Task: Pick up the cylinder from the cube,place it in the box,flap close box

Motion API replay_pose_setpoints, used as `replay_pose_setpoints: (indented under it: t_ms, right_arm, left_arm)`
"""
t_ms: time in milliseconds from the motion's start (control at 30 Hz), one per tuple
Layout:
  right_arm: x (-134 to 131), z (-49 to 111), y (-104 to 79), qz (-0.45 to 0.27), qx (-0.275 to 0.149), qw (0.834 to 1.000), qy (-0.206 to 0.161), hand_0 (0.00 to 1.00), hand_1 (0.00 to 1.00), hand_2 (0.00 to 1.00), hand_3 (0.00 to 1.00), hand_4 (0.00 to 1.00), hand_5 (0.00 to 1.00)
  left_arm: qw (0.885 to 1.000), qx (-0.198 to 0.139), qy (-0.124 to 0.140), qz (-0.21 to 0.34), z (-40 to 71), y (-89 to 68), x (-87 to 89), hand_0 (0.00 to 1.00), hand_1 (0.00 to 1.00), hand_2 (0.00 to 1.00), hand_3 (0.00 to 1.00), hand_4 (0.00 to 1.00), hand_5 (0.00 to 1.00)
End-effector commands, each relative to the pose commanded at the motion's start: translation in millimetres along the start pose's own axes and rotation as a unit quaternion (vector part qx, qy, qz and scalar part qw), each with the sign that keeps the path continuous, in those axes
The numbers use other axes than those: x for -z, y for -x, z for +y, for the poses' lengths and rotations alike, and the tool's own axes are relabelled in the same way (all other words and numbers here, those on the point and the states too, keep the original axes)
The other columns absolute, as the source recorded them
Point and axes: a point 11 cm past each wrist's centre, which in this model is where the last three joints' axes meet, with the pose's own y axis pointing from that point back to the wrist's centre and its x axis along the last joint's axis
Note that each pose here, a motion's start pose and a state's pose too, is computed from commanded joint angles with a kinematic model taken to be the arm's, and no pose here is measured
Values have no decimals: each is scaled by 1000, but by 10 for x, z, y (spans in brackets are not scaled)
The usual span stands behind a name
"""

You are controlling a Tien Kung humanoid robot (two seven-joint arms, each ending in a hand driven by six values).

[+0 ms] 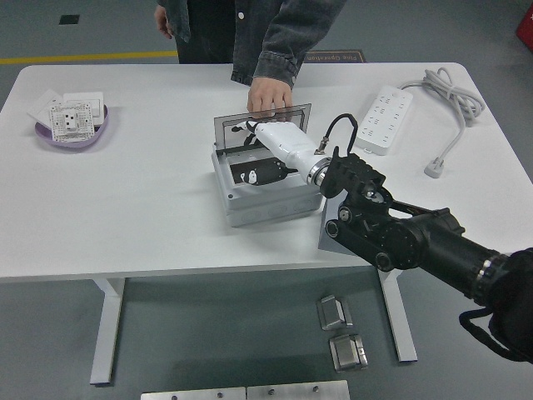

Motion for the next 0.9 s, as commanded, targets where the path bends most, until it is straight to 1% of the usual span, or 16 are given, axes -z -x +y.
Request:
replay_pose_setpoints:
  t_ms: [67, 167, 267, 300, 400, 467, 500, 567, 667, 700, 800, 867, 900]
  right_arm:
    - [-28, 52, -77, -18, -1, 1000, 5, 670, 607, 641, 844, 894, 385]
    - [-17, 101, -258, -40, 0, 999, 10, 667, 595, 637, 831, 890, 383]
    - [90, 112, -472, -47, -4, 999, 0, 667, 595, 637, 831, 890, 383]
    - [159, 109, -556, -48, -7, 999, -8, 650, 571, 636, 817, 847, 385]
    - [342, 82, -785, -43, -21, 998, -31, 650, 571, 636, 817, 847, 385]
    - [386, 49, -916, -37, -30, 998, -35, 650, 571, 636, 817, 847, 385]
    - [388, 30, -964, -34, -34, 998, -34, 645, 560, 635, 802, 785, 353]
    - [378, -10, -1038, -32, -39, 998, -32, 645, 560, 635, 802, 785, 353]
    - [338, -81, -1071, -36, -44, 998, -26, 645, 560, 635, 802, 785, 353]
    - [321, -98, -1060, -38, -43, 998, -23, 640, 558, 631, 786, 793, 364]
    - [250, -146, -935, -49, -36, 998, -14, 640, 558, 631, 786, 793, 364]
    - [174, -156, -795, -57, -26, 998, -4, 640, 558, 631, 786, 793, 364]
    - [149, -154, -741, -59, -22, 998, -1, 636, 548, 625, 781, 817, 377]
  left_arm:
    - [1000, 1, -3, 2, -3, 9, 27, 625, 551, 539, 592, 495, 49]
    - [1000, 1, -5, 4, -5, 19, 47, 624, 551, 538, 591, 494, 50]
    - [1000, 2, -5, 4, -4, 22, 42, 624, 551, 538, 591, 494, 50]
    - [1000, 2, -5, 4, -4, 23, 36, 624, 551, 537, 591, 488, 53]
    - [1000, 2, -4, 4, -2, 24, 23, 624, 551, 537, 591, 488, 53]
    - [1000, 2, -4, 3, -2, 20, 20, 624, 551, 537, 591, 488, 53]
    - [1000, 1, -5, 3, -1, 16, 20, 624, 548, 536, 589, 476, 46]
    - [1000, 0, -5, 2, -2, 7, 22, 624, 548, 536, 589, 476, 46]
    - [1000, -1, -6, 1, -1, -8, 18, 624, 548, 536, 589, 476, 46]
    - [1000, -1, -5, 1, 0, -10, 14, 624, 547, 535, 587, 465, 52]
    - [1000, 0, -3, -1, 3, -8, -14, 624, 547, 535, 587, 465, 52]
    - [1000, 1, -1, -2, 5, 8, -33, 624, 547, 535, 587, 465, 52]
    - [1000, 2, -1, -2, 6, 15, -38, 623, 547, 534, 586, 460, 52]
